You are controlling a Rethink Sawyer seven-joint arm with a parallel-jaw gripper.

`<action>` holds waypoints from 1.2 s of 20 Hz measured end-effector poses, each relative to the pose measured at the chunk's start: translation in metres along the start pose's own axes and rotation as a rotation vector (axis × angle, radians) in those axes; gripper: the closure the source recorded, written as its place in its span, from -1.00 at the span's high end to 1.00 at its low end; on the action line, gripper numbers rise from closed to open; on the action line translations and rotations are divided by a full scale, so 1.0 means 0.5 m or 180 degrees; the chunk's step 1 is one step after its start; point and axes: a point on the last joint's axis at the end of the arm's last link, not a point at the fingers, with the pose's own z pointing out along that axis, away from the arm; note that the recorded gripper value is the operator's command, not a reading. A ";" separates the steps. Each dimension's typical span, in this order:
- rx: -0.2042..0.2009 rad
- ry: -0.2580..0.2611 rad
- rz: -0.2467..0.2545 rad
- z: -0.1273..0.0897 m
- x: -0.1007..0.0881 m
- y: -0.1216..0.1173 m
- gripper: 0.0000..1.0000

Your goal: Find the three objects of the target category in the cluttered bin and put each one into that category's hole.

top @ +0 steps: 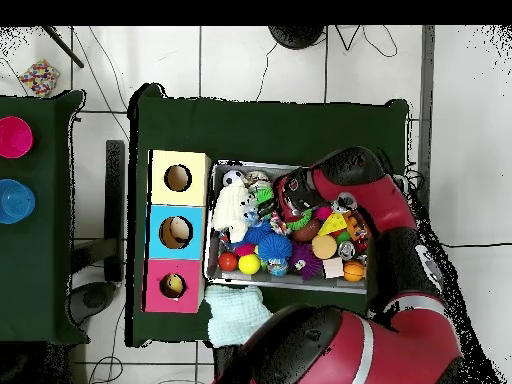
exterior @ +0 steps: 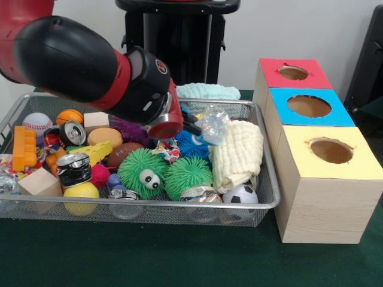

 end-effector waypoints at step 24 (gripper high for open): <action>-0.0249 0.0496 -0.0310 -0.119 0.311 -0.049 -1.00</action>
